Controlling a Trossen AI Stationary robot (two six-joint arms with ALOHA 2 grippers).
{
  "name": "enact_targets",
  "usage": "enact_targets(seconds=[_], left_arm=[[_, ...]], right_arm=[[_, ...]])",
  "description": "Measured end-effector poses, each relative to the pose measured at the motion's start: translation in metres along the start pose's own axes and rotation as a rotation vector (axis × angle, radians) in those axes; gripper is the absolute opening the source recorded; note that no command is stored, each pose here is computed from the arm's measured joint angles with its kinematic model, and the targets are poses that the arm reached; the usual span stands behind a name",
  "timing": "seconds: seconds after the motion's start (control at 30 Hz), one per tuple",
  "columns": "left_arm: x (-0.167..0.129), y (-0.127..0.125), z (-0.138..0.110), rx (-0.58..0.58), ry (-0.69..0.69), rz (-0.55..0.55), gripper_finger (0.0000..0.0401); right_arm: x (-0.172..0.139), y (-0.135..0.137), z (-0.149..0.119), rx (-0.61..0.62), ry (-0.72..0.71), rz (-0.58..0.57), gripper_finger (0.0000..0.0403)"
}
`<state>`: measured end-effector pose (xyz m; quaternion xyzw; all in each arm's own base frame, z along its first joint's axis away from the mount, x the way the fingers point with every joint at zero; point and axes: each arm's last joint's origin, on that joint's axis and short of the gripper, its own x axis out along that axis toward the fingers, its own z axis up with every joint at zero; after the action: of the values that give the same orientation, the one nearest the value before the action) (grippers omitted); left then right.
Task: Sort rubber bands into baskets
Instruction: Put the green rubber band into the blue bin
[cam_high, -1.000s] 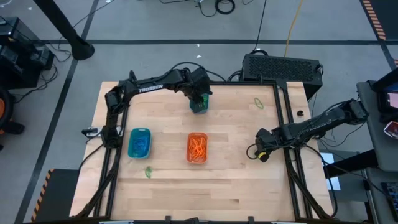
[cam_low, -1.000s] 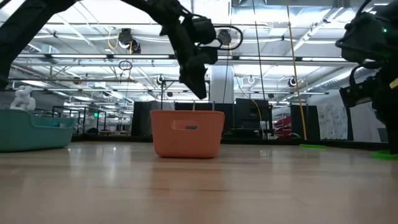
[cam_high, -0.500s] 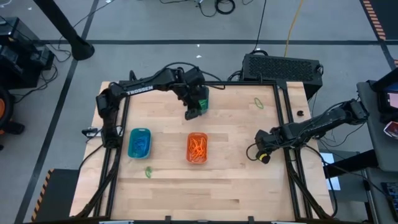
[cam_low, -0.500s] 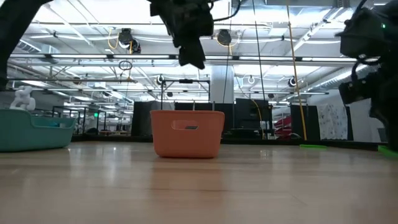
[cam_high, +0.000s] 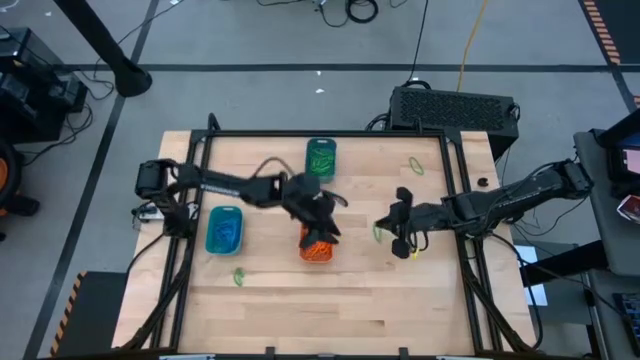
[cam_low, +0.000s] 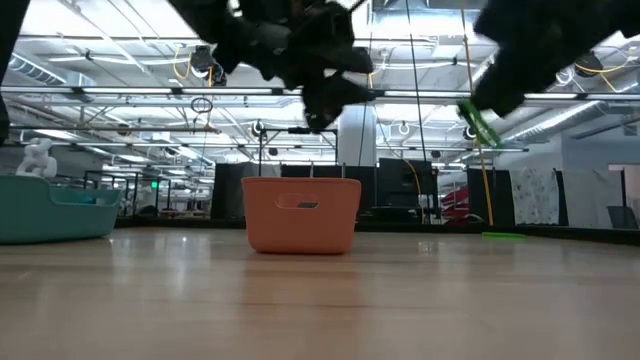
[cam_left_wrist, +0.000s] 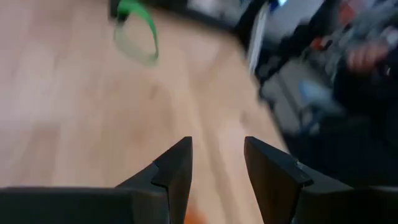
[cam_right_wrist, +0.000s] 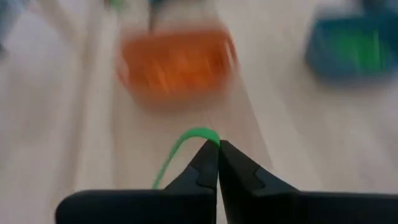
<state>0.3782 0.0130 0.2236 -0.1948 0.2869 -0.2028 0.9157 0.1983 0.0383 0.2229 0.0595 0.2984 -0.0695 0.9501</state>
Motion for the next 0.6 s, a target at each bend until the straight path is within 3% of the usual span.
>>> enact_targets(seconds=[0.1,0.27,0.4,0.6], left_arm=[[0.015,-0.01,-0.011,0.054,-0.145,0.001,0.0152],[0.025,-0.024,-0.016,0.094,-0.335,0.154,0.0152],[0.026,-0.029,-0.015,0.168,-0.379,0.215,0.0152],[0.022,-0.029,-0.008,0.185,-0.463,0.26,0.0152]], right_arm=[[-0.001,0.004,0.018,-0.029,-0.178,0.038,0.0],[-0.003,0.004,0.036,-0.031,-0.358,0.052,0.0],[-0.002,0.001,0.038,-0.029,-0.373,0.04,0.0],[-0.001,-0.004,0.04,-0.018,-0.378,0.019,0.0]])
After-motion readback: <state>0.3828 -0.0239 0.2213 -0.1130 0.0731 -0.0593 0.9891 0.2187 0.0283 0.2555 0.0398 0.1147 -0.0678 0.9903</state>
